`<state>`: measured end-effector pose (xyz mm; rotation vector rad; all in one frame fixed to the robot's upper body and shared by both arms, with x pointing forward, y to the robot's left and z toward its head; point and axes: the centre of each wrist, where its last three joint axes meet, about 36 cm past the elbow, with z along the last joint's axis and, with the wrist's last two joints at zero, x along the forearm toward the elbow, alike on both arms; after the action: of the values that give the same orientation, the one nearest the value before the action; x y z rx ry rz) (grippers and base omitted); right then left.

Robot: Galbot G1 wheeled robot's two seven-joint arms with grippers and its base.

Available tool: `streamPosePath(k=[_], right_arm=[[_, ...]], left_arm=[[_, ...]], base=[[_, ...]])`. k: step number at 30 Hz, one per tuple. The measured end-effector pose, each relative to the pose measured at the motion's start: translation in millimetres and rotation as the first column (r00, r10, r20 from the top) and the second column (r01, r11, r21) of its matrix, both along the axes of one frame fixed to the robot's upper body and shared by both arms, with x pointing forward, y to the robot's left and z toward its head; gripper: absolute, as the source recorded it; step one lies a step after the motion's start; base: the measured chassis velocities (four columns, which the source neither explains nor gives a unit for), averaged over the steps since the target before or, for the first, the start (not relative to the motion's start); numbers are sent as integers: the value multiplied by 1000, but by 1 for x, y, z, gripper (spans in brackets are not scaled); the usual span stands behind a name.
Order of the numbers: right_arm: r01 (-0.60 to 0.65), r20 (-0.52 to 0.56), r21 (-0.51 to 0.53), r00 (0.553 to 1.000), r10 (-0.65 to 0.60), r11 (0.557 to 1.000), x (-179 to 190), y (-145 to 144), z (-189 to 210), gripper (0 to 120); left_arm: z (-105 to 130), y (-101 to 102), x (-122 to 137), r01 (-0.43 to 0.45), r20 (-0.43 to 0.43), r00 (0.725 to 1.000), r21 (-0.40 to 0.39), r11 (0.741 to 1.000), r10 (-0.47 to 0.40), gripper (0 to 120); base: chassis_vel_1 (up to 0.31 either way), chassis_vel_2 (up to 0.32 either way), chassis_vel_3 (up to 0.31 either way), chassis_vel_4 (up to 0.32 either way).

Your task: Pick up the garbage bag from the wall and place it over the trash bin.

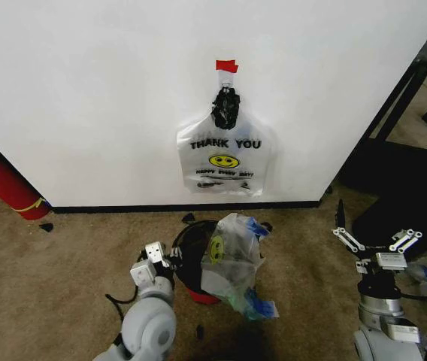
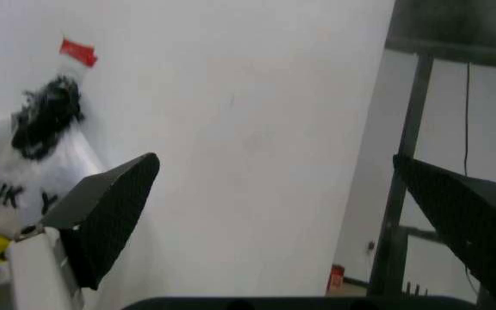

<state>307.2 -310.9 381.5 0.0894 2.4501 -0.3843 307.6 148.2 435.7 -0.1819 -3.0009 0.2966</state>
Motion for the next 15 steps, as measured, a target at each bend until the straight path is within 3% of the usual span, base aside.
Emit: streamPosePath(k=[1,3,4,7,11,15], right_arm=[[9,-20,-6,1000,-9,1000,4,-5,-5,100],[47,-60,-25,997,-48,999,9,-15,-16,100],[47,-60,-25,997,-48,999,9,-15,-16,100],[120,-119,-53,985,-126,991,17,-27,-33,100],[155,-157,-69,974,-164,985,20,-33,-44,100],[191,-177,-69,964,-201,979,21,-37,-49,100]], left_arm=[[5,0,-5,102,65,993,21,995,-103,60],[13,-6,-11,224,93,969,43,974,-227,67],[13,-6,-11,224,93,969,43,974,-227,67],[24,-20,-7,352,68,932,54,934,-355,81],[34,-35,3,424,3,906,15,906,-424,93],[51,-69,-4,462,-125,881,11,887,-457,100]], base=[[0,0,0,0],[0,0,0,0],[0,0,0,0],[0,0,0,0],[0,0,0,0],[0,0,0,0]])
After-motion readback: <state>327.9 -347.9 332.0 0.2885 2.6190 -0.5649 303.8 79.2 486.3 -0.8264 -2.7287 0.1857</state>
